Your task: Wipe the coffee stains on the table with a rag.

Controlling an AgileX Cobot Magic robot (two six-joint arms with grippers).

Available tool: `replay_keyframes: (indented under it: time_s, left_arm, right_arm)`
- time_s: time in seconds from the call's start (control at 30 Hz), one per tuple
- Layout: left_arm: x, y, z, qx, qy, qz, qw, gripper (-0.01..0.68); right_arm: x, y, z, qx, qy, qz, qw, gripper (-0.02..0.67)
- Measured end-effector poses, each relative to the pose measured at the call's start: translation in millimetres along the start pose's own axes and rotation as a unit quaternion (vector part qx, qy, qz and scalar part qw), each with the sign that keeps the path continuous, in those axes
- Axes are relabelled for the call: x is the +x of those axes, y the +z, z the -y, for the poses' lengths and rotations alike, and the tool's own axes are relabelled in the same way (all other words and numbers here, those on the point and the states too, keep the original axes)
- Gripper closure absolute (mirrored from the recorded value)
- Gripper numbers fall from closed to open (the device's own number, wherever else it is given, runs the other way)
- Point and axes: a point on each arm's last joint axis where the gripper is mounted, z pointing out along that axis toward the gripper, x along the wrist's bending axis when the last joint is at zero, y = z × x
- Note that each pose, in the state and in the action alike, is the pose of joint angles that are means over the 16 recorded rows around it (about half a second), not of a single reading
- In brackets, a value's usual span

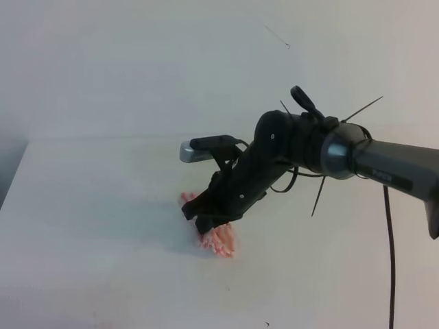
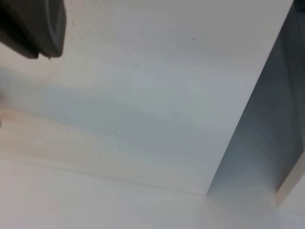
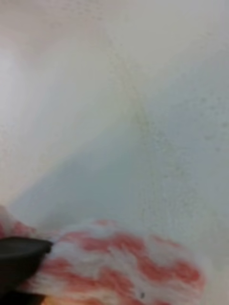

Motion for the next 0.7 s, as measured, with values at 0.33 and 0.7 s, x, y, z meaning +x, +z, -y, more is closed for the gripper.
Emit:
replay_keyframes:
  time_s: [0.33, 0.7]
  left_arm:
    - [0.0, 0.0, 0.0, 0.000, 0.000, 0.000, 1.000, 0.672]
    - [0.0, 0.0, 0.0, 0.000, 0.000, 0.000, 1.000, 0.672]
  right_arm:
    - [-1.8, 13.3, 4.7, 0.022, 0.009, 0.011, 1.000, 0.641]
    - [-23.2, 8.3, 5.5, 0.037, 0.030, 0.041, 0.998, 0.650]
